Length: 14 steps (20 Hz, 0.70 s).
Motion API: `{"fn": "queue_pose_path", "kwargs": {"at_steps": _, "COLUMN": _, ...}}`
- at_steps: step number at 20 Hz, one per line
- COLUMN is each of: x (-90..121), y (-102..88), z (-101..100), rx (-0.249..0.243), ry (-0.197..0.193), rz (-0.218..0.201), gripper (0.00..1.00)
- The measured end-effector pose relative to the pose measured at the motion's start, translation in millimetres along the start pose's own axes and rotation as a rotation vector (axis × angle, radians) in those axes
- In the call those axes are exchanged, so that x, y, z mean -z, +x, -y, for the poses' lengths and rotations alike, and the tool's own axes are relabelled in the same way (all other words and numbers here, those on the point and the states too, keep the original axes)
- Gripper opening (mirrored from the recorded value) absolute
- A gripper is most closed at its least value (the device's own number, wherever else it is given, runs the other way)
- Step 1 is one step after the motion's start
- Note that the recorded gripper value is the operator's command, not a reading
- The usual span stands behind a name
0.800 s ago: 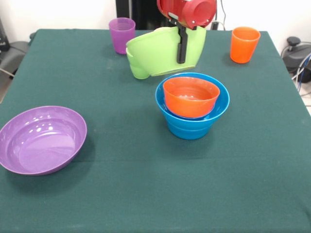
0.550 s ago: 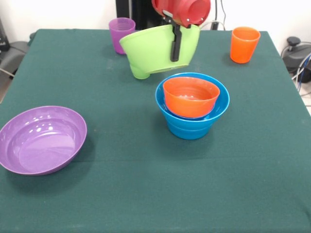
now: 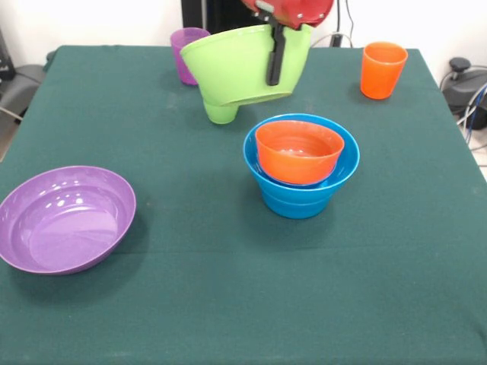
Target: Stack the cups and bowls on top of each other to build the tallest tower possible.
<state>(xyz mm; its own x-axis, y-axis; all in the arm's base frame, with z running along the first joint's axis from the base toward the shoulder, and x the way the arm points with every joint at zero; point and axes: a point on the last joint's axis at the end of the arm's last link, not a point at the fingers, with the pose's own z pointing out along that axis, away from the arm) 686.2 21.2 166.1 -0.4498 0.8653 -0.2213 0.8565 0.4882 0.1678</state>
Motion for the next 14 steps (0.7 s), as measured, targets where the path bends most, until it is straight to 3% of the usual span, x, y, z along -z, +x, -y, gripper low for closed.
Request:
{"fn": "queue_pose_path", "kwargs": {"at_steps": 5, "x": 13.0, "y": 18.2, "z": -23.0, "rx": 0.05, "ry": -0.018, "rz": 0.008, "gripper": 0.0}}
{"fn": "queue_pose_path", "kwargs": {"at_steps": 14, "x": 12.5, "y": 36.6, "z": -47.4, "rx": 0.095, "ry": -0.033, "rz": 0.029, "gripper": 0.0}}
